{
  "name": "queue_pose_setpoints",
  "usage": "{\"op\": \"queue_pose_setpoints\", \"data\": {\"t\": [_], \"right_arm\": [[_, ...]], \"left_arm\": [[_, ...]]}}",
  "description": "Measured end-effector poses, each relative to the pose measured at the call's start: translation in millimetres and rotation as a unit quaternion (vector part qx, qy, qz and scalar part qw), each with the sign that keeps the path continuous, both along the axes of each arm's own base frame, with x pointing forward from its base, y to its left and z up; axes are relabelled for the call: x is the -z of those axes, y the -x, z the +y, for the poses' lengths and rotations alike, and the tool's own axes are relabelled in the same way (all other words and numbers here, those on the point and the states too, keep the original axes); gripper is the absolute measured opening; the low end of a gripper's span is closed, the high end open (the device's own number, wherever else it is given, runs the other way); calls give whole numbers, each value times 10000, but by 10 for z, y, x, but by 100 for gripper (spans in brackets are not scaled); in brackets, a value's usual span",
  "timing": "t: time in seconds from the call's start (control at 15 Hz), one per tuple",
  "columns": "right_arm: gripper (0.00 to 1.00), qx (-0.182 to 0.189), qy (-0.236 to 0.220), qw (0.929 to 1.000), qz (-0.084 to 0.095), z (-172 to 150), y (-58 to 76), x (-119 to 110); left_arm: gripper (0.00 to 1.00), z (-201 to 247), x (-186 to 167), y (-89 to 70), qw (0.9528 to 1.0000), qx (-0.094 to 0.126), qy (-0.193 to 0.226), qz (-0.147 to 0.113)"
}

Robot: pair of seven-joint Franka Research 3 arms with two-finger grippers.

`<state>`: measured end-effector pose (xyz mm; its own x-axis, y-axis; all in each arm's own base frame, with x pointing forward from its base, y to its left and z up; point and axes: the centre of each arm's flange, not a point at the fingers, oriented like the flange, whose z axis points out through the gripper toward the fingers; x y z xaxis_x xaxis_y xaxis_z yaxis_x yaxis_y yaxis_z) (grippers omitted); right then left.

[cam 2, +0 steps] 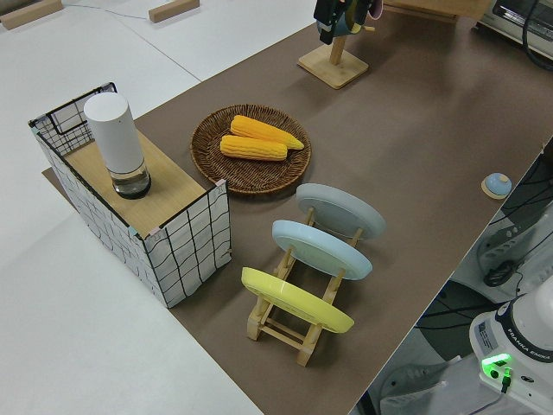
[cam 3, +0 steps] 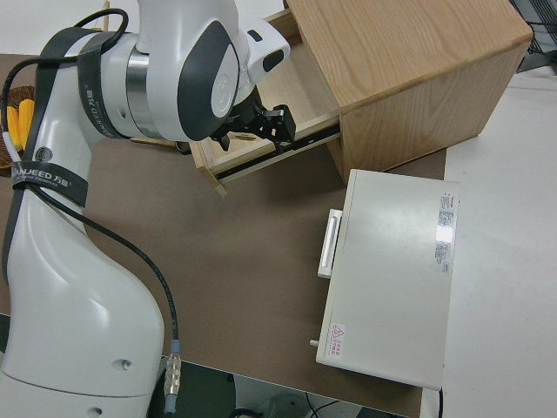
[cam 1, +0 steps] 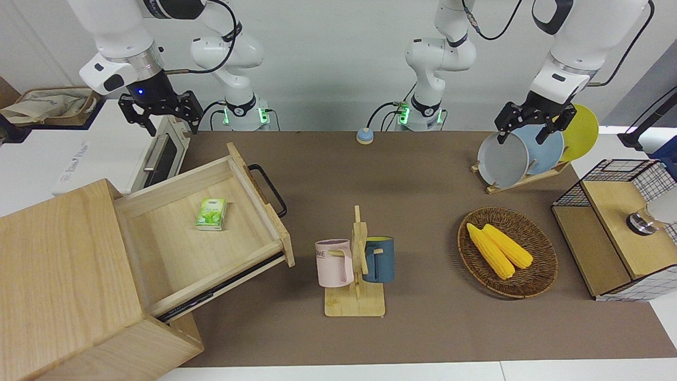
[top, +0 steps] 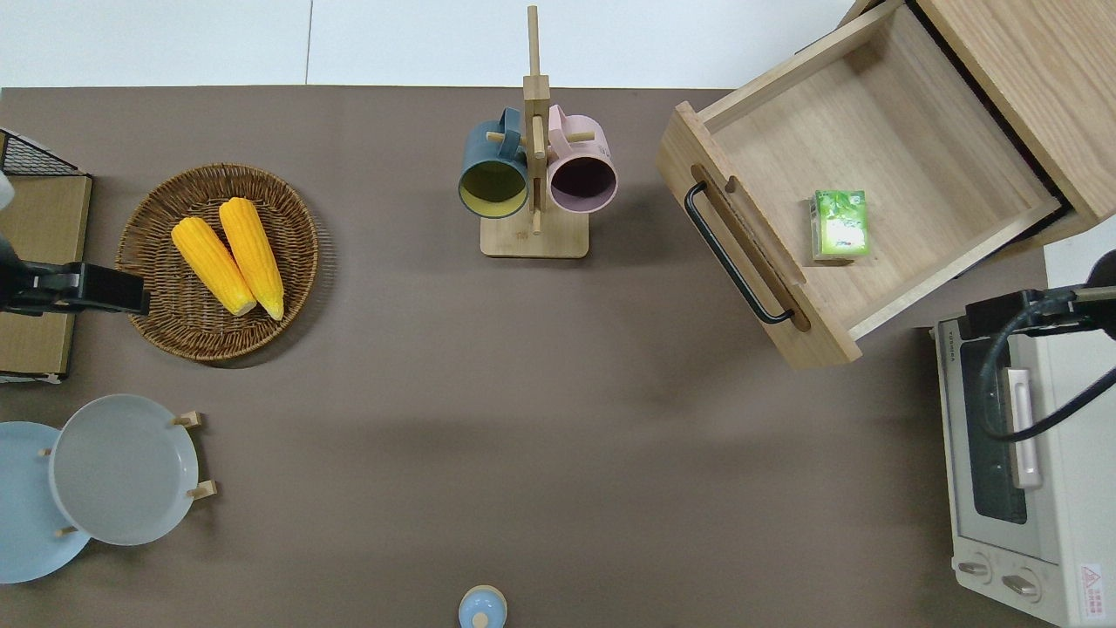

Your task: Slide drawer open with right arm

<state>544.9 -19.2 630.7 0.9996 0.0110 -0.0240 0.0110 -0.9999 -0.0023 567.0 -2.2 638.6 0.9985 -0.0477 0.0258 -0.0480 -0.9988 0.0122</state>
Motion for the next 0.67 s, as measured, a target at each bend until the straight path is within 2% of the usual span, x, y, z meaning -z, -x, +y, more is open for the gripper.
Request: {"op": "queue_pose_setpoints", "data": {"t": [0.2,0.67], "right_arm": [[99,157,0,9999,22,-65,-1,20],[99,122,-1,9999,45,83,-10,36]], "left_arm": [[99,0,0,0,10000,0,0,0],[100,0,0,0,10000,0,0,0]]}}
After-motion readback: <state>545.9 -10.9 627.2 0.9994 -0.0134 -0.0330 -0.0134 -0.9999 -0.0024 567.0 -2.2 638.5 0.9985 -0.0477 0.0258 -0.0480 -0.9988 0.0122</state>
